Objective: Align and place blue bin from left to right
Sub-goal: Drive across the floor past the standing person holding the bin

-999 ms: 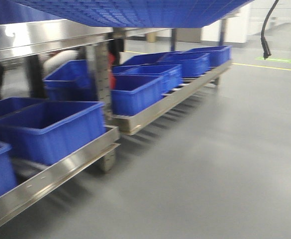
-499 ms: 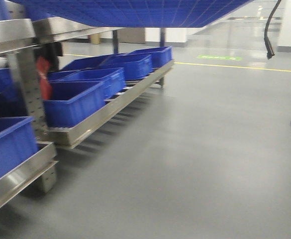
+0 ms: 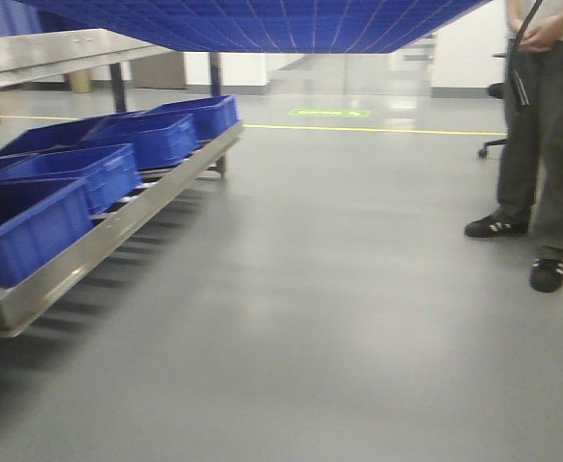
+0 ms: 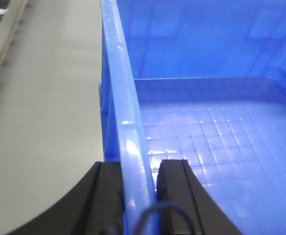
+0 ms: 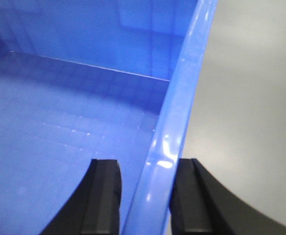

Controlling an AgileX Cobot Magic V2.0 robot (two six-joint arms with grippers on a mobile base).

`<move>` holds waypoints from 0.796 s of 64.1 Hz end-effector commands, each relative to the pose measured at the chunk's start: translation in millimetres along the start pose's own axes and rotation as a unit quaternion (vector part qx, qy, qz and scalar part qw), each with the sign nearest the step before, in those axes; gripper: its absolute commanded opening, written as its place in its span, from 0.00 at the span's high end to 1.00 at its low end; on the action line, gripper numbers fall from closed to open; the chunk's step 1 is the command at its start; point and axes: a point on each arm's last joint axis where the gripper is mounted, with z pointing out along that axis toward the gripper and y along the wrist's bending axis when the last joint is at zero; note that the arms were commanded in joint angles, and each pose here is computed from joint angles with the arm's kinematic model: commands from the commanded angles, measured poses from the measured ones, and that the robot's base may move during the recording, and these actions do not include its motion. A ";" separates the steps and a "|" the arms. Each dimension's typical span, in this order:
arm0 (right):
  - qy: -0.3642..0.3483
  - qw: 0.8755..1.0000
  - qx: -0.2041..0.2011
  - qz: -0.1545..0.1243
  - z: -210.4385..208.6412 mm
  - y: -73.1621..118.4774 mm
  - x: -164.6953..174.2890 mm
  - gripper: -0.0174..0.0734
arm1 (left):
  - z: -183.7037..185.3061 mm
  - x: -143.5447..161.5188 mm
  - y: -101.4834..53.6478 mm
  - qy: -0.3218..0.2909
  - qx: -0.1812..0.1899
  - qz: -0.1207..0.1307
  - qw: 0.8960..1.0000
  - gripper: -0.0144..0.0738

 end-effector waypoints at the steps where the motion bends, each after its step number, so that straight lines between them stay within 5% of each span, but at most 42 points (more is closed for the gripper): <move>1: -0.069 0.997 -0.032 0.014 -10.8 9.6 -13.3 0.89 | -27.7 -9.6 -25.3 -0.051 0.088 -0.002 0.995 0.96; 51: -0.069 0.997 -0.032 0.014 -10.8 9.6 -13.3 0.89 | -27.7 -9.6 -25.3 -0.051 0.088 -0.002 0.995 0.96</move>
